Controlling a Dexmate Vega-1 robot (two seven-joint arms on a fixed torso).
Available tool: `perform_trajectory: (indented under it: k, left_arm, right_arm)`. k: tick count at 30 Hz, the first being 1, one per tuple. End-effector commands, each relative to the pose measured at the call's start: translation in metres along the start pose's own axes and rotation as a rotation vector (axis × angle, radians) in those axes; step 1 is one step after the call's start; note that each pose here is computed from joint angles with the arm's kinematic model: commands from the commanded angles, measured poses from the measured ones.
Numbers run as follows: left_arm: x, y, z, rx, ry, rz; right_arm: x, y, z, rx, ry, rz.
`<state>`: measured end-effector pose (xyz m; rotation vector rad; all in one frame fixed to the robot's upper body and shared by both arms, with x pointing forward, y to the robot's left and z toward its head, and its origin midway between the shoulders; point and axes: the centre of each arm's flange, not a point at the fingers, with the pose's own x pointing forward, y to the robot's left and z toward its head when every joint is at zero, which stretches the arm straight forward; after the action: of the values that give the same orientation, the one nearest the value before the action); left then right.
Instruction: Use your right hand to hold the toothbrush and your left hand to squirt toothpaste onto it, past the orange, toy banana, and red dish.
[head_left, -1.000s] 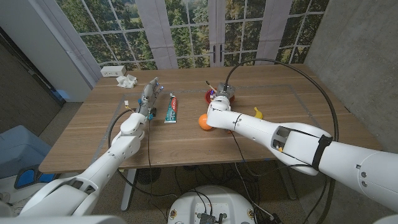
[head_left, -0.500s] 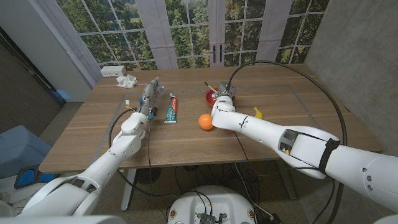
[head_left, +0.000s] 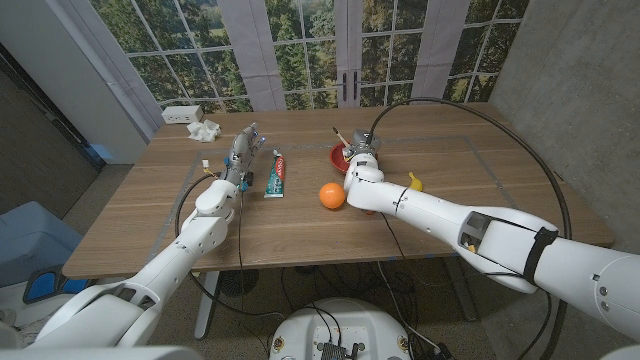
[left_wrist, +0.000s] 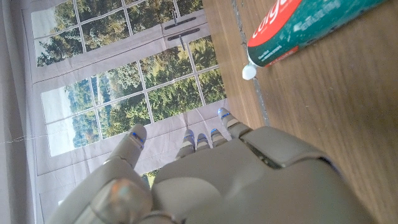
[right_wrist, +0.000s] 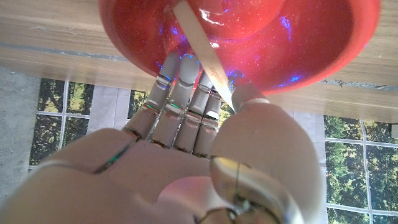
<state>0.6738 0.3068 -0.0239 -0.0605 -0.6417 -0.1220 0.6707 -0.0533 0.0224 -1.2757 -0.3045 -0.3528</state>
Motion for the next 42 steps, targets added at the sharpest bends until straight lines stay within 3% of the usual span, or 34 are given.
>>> perform_trajectory:
  k: [1,20,42]
  left_arm:
    - [-0.001,-0.001,0.002,0.003,-0.009,-0.008]
    - [-0.003,-0.003,0.005,0.019,-0.006,-0.003]
    - [-0.020,-0.018,0.028,0.216,0.054,0.129]
  right_arm:
    - [-0.005,-0.009,-0.003,0.007,-0.033,-0.031]
    - [-0.018,-0.020,-0.014,0.123,-0.125,-0.093]
    - [-0.033,-0.028,-0.027,0.226,-0.209,-0.133]
